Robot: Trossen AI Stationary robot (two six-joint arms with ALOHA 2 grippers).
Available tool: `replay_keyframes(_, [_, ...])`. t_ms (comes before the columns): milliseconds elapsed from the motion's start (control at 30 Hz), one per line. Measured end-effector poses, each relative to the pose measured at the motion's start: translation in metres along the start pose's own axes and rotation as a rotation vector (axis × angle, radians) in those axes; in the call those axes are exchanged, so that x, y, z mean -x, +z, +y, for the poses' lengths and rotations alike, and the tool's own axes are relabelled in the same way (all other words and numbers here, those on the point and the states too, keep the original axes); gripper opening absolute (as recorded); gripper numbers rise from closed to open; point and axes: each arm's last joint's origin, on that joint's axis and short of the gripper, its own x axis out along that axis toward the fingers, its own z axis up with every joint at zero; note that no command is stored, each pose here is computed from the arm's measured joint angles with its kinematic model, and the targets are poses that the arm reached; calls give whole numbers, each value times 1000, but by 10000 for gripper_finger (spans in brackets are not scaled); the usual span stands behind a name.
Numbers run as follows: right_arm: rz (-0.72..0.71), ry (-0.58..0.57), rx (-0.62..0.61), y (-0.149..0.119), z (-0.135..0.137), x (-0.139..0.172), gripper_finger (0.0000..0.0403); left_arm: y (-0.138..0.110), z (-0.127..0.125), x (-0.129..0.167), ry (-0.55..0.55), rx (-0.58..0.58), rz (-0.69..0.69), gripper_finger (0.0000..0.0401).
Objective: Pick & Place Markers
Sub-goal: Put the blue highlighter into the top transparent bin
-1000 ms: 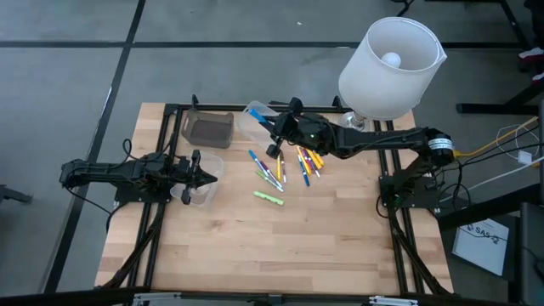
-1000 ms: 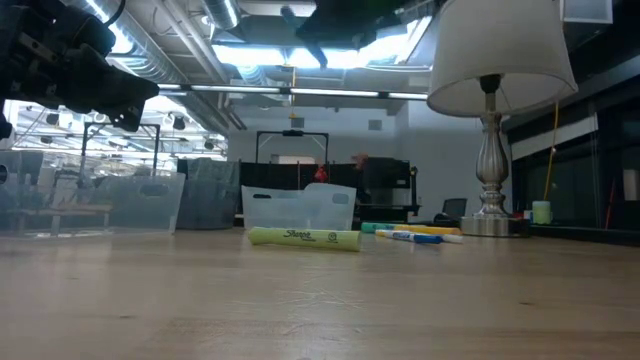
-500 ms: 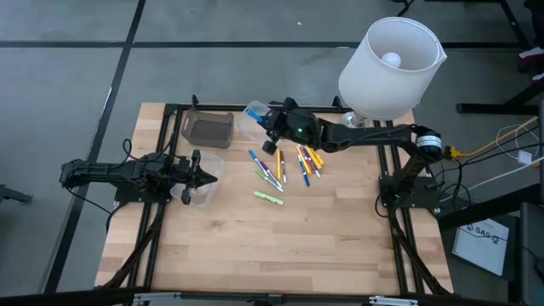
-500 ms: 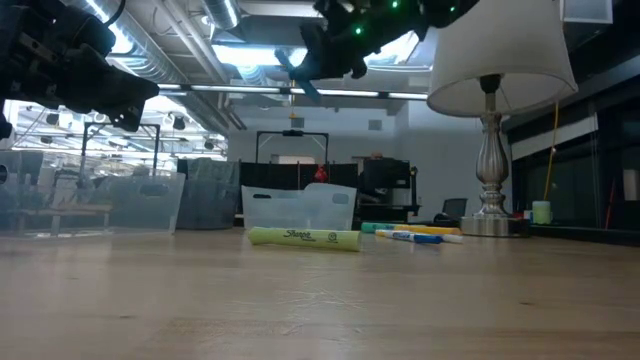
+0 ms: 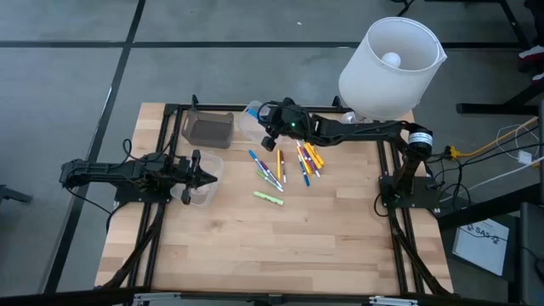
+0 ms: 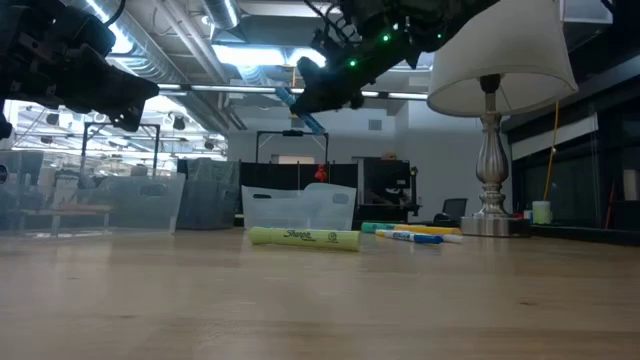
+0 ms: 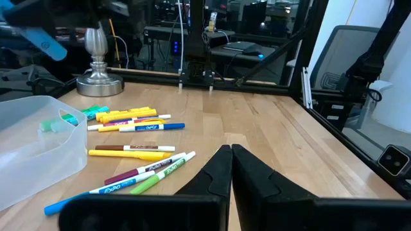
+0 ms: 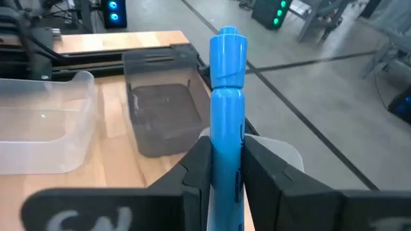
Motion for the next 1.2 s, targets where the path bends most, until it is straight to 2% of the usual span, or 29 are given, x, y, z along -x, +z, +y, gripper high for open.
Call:
replay_keyframes(100, [43, -8, -48, -6, -5, -3, 69, 0, 0, 0, 0, 0, 0, 6])
replay_keyframes(300, [110, -14, -55, -10, -11, -5, 67, 0, 0, 0, 0, 0, 0, 6])
replay_keyframes(567, [212, -19, -67, 8, -25, -9, 68, 0, 0, 0, 0, 0, 0, 6])
replay_keyframes(633, [202, -12, -96, 16, -28, -13, 67, 0, 0, 0, -1, 0, 0, 6])
replay_keyframes(700, [252, -4, -119, 16, -32, -16, 68, 0, 0, 0, 0, 0, -1, 6])
replay_keyframes(967, [409, 45, -140, 12, -38, -43, 68, 0, 0, 0, 0, 0, -1, 6])
replay_keyframes(1200, [438, 76, -158, 3, -42, -65, 71, 0, 0, 0, 2, 0, -1, 6])
